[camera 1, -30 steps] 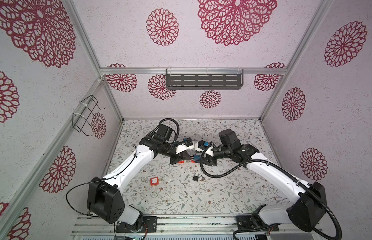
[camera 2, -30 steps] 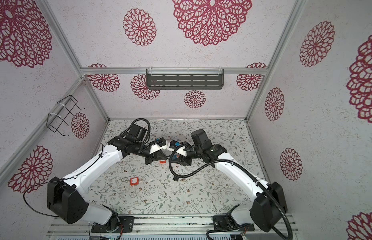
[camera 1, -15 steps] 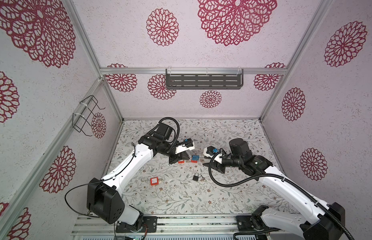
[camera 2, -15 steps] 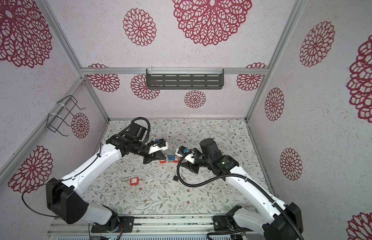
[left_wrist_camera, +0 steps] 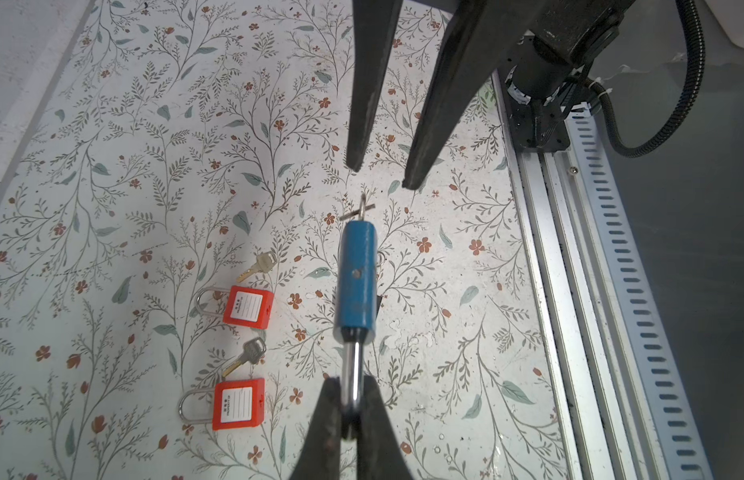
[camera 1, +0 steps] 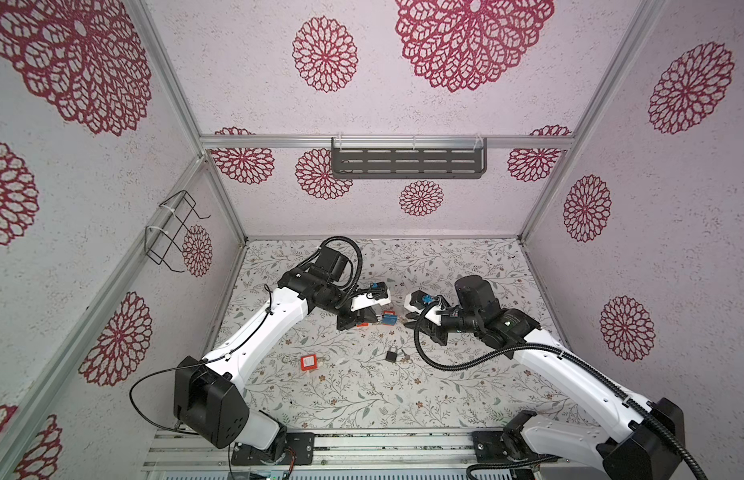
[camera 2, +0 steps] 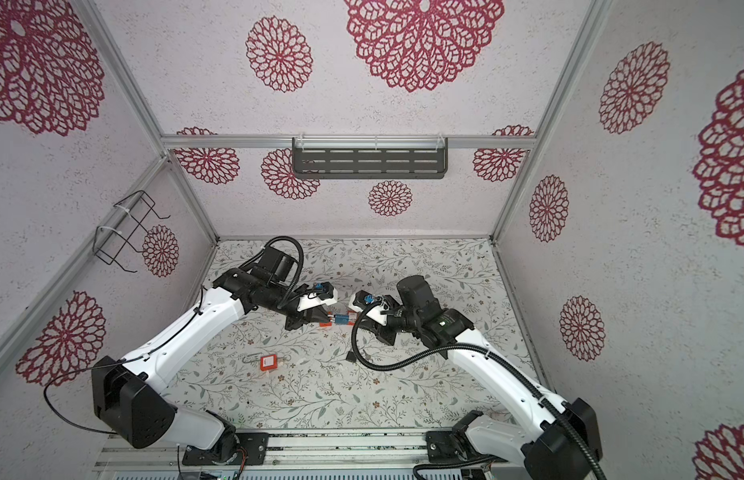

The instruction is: Lock with the key

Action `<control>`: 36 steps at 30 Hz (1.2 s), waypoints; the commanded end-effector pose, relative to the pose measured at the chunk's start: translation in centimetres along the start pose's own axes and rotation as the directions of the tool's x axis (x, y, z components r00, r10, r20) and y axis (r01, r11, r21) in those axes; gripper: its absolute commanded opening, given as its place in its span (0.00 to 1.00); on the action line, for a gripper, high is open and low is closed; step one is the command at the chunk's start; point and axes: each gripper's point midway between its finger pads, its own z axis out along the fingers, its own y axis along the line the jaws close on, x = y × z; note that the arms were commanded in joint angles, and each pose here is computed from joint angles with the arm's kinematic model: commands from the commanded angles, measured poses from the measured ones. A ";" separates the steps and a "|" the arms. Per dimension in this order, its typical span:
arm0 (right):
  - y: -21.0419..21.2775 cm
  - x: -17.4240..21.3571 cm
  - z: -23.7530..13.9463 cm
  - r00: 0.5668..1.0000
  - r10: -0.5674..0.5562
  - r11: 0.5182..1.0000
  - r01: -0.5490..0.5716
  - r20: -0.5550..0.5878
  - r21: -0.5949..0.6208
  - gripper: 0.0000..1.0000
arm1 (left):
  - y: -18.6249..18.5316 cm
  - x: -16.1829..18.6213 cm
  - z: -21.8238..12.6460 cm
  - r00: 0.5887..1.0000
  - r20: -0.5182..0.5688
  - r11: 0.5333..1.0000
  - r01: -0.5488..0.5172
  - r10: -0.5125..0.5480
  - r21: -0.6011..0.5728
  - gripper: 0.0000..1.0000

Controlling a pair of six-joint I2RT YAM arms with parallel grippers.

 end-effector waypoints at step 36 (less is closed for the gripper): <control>0.7 -0.3 0.3 0.999 -0.045 0.996 0.043 -0.017 -0.076 0.00 | -0.9 -1.1 -0.4 0.996 0.007 0.996 -0.093 0.093 0.015 0.00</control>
